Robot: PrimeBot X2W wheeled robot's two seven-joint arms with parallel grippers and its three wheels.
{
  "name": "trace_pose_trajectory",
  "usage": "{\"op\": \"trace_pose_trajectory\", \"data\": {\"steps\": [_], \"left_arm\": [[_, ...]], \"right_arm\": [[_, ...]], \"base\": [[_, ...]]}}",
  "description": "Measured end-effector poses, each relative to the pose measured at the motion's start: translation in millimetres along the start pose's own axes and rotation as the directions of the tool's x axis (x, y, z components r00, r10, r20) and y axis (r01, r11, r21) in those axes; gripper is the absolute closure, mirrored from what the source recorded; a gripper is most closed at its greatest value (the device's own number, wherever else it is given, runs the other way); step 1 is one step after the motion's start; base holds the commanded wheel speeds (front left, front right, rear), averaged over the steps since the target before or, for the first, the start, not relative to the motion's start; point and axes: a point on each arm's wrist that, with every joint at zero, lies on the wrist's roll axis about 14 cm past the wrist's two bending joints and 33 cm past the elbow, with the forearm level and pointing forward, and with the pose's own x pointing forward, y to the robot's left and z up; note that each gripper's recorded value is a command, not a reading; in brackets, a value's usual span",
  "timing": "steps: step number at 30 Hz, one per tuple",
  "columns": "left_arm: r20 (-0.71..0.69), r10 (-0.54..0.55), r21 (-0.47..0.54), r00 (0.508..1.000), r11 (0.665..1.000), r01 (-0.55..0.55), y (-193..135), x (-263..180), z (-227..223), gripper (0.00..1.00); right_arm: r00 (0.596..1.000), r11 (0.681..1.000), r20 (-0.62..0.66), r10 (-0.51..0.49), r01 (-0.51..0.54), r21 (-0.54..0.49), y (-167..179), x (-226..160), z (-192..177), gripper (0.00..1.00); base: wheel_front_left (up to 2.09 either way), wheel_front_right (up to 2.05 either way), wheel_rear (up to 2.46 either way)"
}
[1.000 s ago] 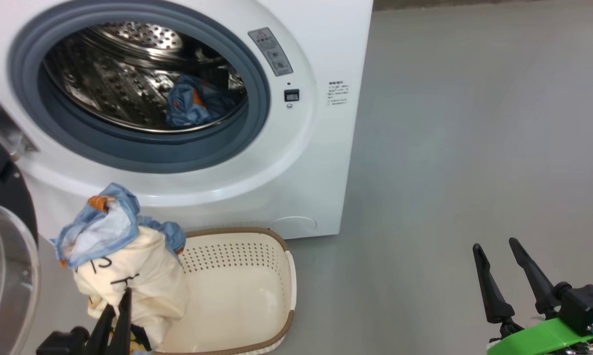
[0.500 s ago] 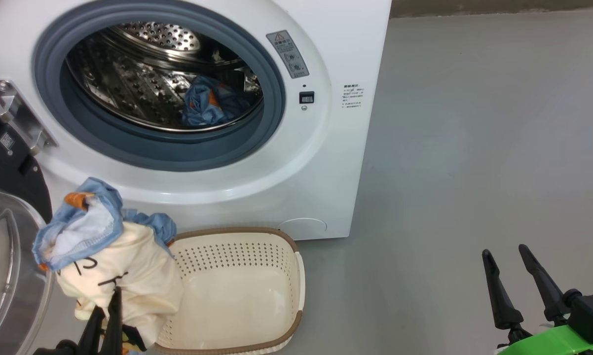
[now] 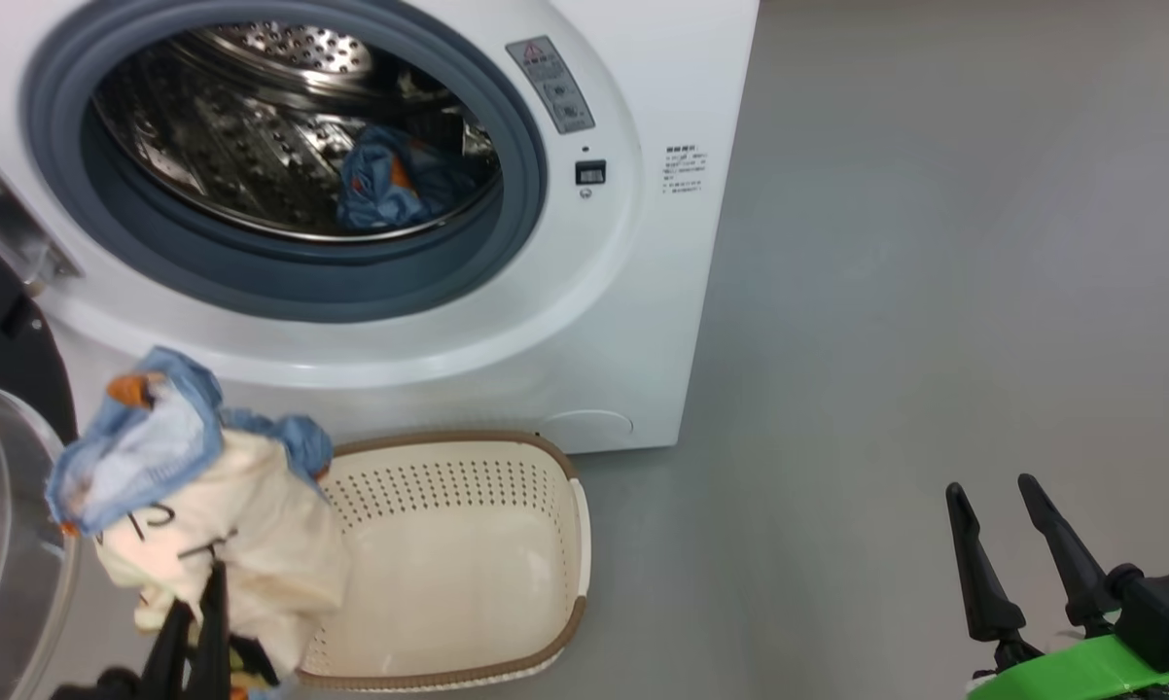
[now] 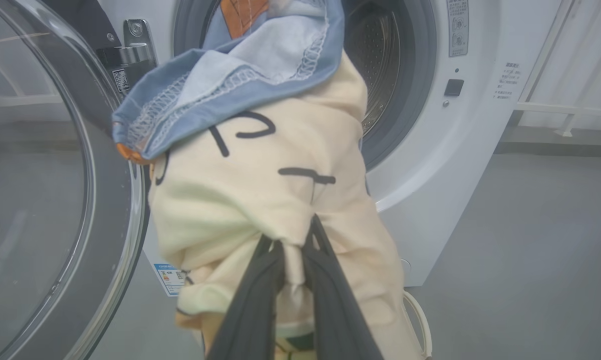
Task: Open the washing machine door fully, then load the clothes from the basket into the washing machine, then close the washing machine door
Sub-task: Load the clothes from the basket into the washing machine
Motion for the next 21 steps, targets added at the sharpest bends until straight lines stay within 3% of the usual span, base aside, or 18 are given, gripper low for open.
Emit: {"op": "trace_pose_trajectory", "data": {"steps": [8,21], "left_arm": [[0.049,-0.046,-0.005,0.998,0.999,0.046,-12,52,14,1.00],[0.078,-0.112,0.047,0.991,0.993,0.108,-19,172,24,1.00]], "right_arm": [[1.000,1.000,-0.006,-0.007,0.007,0.020,2,19,-5,0.00],[0.999,0.998,-0.023,-0.040,0.041,0.045,-3,58,-20,0.00]], "base": [[0.00,0.00,0.00],[0.00,0.00,0.00]]}}
